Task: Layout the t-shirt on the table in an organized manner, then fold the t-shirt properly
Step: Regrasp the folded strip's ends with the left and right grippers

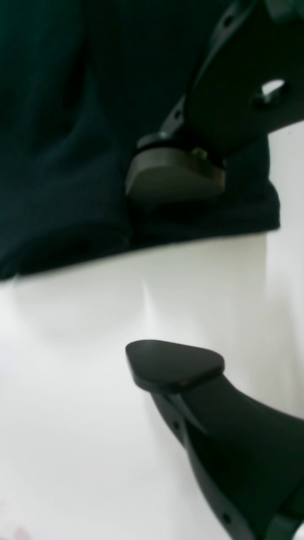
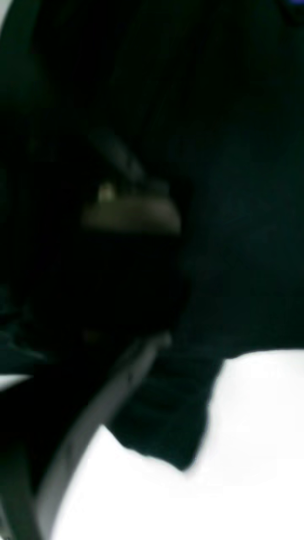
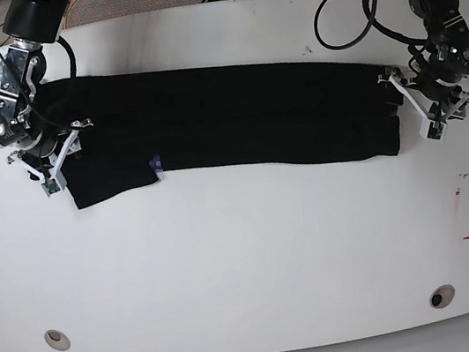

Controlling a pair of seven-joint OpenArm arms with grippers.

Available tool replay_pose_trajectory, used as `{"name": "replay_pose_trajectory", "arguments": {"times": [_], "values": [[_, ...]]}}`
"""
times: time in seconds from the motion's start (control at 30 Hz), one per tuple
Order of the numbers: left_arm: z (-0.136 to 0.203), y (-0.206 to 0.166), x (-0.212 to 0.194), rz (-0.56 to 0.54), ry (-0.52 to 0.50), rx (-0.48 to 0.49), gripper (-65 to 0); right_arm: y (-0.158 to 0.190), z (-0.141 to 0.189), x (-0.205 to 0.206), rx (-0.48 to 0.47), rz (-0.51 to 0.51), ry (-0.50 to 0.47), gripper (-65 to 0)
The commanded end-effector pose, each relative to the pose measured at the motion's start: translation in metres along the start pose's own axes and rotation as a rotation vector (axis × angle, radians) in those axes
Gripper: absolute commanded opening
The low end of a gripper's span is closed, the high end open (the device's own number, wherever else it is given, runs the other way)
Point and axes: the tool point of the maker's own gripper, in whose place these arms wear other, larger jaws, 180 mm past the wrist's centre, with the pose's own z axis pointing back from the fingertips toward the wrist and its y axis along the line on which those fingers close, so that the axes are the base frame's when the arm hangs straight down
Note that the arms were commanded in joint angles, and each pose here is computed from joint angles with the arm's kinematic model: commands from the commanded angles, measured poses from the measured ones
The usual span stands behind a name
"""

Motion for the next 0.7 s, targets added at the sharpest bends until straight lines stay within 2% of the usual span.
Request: {"name": "replay_pose_trajectory", "arguments": {"times": [0.0, 0.1, 0.2, 0.43, 0.67], "values": [[0.008, 0.008, 0.019, -0.02, -0.057, 0.026, -18.6, -0.006, 0.015, 0.046, -0.024, 0.044, -0.133, -16.6], [0.013, 0.008, 0.027, -0.036, -0.079, 0.036, -18.6, -0.007, 0.017, 0.057, -0.031, 0.051, -0.157, -6.8], [0.018, 0.009, 0.034, -0.049, -0.098, 0.046, -18.6, -0.011, 0.012, 0.069, -0.027, 0.037, -0.171, -0.6], [0.026, 0.01, 0.041, -0.073, -0.102, 0.065, -18.6, -0.032, -0.017, 0.072, 0.006, -0.04, -0.113, 0.0], [0.035, 0.01, 0.049, -0.098, -0.109, 0.084, -18.5, -0.038, -0.041, 0.078, 0.041, -0.104, -0.145, 0.0]]}}
